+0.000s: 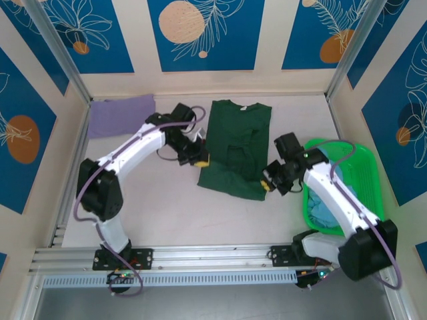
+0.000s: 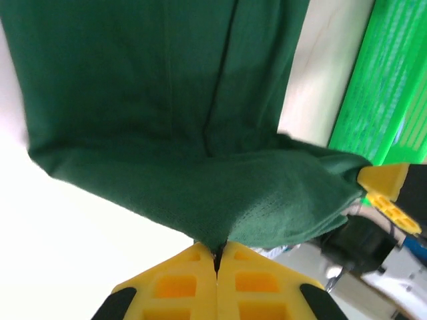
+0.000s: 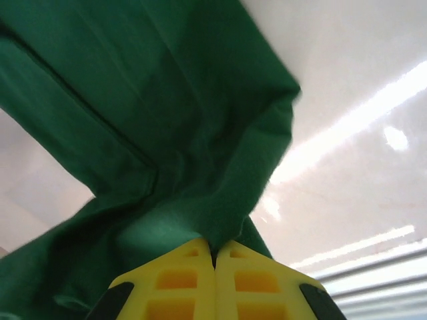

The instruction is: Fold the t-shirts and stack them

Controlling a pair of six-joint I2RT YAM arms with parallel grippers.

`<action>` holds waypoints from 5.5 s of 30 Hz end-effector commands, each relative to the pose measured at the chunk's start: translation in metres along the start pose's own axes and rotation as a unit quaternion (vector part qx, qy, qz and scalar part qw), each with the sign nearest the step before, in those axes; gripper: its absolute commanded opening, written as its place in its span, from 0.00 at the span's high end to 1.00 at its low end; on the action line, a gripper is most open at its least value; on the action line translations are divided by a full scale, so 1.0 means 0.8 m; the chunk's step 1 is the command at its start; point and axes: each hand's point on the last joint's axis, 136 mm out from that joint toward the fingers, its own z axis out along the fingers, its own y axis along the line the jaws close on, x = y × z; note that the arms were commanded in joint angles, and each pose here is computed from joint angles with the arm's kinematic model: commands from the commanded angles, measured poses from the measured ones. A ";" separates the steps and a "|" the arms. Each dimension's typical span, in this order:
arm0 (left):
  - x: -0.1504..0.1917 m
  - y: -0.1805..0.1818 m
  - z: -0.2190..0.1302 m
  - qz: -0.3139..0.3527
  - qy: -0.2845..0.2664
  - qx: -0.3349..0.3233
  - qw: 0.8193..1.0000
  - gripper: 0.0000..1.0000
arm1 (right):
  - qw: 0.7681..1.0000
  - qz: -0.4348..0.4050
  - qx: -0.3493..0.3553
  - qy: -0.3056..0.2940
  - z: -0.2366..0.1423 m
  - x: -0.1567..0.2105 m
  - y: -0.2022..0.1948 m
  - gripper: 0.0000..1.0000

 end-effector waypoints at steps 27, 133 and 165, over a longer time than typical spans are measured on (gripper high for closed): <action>-0.224 0.080 0.069 -0.172 -0.068 -0.016 0.983 0.90 | 0.993 0.058 0.056 0.087 0.107 -0.194 0.131 0.97; 0.126 0.174 -0.010 -0.089 -0.018 -0.077 0.993 0.28 | 0.953 -0.278 -0.019 0.116 0.101 0.065 0.031 0.40; 0.213 0.212 0.075 -0.198 0.118 0.004 0.973 0.62 | 0.947 -0.277 0.087 0.140 0.160 0.088 -0.089 0.69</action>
